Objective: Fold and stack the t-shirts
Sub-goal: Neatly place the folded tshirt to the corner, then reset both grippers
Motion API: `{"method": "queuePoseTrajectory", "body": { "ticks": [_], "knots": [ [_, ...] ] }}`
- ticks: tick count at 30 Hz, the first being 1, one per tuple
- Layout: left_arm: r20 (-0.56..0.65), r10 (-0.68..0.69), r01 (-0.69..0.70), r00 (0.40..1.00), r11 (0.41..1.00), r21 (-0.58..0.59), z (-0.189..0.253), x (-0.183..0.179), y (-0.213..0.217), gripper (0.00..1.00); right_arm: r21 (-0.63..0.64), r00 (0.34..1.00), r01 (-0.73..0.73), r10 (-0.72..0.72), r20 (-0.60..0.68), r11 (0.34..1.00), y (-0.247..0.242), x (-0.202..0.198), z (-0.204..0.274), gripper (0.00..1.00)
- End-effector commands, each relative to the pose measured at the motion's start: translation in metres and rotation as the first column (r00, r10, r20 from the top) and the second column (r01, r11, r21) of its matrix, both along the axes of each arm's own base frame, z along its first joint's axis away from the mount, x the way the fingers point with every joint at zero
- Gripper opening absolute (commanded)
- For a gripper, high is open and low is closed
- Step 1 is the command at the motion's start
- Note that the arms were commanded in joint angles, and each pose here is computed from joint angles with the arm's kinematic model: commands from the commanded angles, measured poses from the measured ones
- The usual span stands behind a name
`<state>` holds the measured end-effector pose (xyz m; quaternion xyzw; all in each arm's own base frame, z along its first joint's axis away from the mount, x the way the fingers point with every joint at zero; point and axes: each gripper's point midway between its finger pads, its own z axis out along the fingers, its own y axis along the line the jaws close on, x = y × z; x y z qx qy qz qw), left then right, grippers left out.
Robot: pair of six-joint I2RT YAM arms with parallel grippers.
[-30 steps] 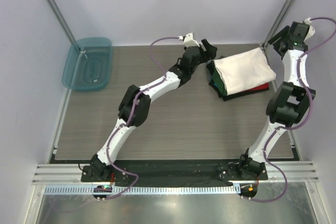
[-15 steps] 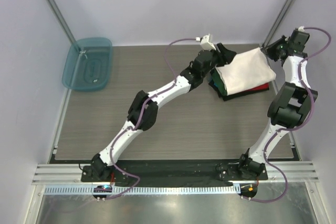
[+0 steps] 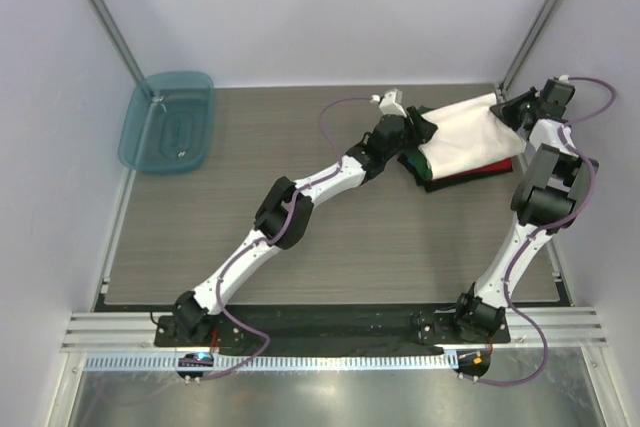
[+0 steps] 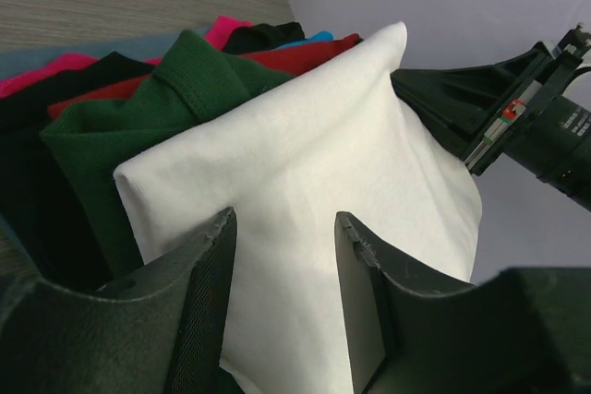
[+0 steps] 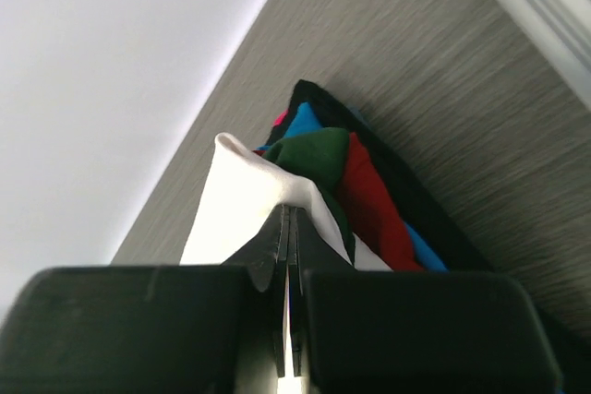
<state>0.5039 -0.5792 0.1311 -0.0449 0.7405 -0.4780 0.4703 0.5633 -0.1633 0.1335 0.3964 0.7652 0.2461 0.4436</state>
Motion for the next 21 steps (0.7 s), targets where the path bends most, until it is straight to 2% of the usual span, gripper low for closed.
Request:
{"method": "queuePoseTrajectory", "body": {
  "ticks": [1, 3, 6, 7, 12, 14, 15, 16, 17, 18, 19, 20, 21],
  "knots": [
    [0.091, 0.012, -0.005, 0.996, 0.997, -0.072, 0.057, 0.007, 0.006, 0.48, -0.124, 0.994, 0.109, -0.106, 0.038, 0.986, -0.027, -0.004, 0.025, 0.01],
    [0.131, 0.009, 0.001, 0.991, 0.997, -0.077, 0.083, 0.004, 0.010, 0.48, -0.153, 0.990, 0.140, -0.140, 0.009, 0.978, -0.033, -0.010, 0.025, 0.02],
    [0.211, 0.001, 0.015, 0.977, 0.997, -0.073, 0.128, -0.004, 0.018, 0.53, -0.241, 0.985, 0.167, -0.172, 0.002, 0.956, -0.037, -0.019, 0.056, 0.03],
    [0.238, 0.002, 0.014, 0.971, 0.998, -0.065, 0.142, -0.006, 0.021, 0.54, -0.278, 0.982, 0.186, -0.179, 0.051, 0.942, -0.035, -0.025, 0.088, 0.05],
    [0.316, 0.032, -0.011, 0.948, 0.998, -0.068, 0.219, -0.030, 0.055, 0.57, -0.441, 0.965, 0.260, -0.233, 0.117, 0.859, -0.030, -0.060, 0.159, 0.14],
    [0.310, 0.030, -0.026, 0.950, 0.999, -0.019, 0.215, -0.038, 0.069, 0.61, -0.454, 0.969, 0.246, -0.199, 0.149, 0.857, -0.012, -0.073, 0.180, 0.17],
    [0.332, 0.060, -0.051, 0.941, 0.998, -0.036, 0.246, -0.048, 0.087, 0.63, -0.444, 0.972, 0.228, -0.177, 0.155, 0.866, -0.001, -0.076, 0.184, 0.19],
    [0.326, 0.073, -0.070, 0.943, 0.997, -0.019, 0.251, -0.053, 0.099, 0.64, -0.437, 0.983, 0.176, -0.130, 0.133, 0.882, 0.021, -0.080, 0.173, 0.19],
    [0.292, 0.069, -0.085, 0.954, 0.995, 0.043, 0.225, -0.058, 0.108, 0.68, -0.444, 0.983, 0.156, -0.093, 0.160, 0.882, 0.042, -0.089, 0.186, 0.21],
    [0.318, 0.127, -0.140, 0.939, 0.990, 0.020, 0.258, -0.069, 0.134, 0.70, -0.465, 0.985, 0.136, -0.068, 0.160, 0.875, 0.056, -0.096, 0.187, 0.23],
    [0.300, 0.150, -0.172, 0.942, 0.984, 0.046, 0.252, -0.073, 0.148, 0.72, -0.470, 0.991, 0.104, -0.049, 0.127, 0.877, 0.071, -0.104, 0.171, 0.25],
    [0.251, 0.160, -0.194, 0.955, 0.974, 0.117, 0.215, -0.077, 0.161, 0.77, -0.469, 0.990, 0.049, 0.020, 0.140, 0.882, 0.101, -0.105, 0.171, 0.26],
    [0.231, 0.192, -0.223, 0.954, 0.968, 0.112, 0.216, -0.080, 0.180, 0.79, -0.462, 0.987, 0.018, 0.058, 0.151, 0.887, 0.116, -0.120, 0.168, 0.27]
  ]
}}
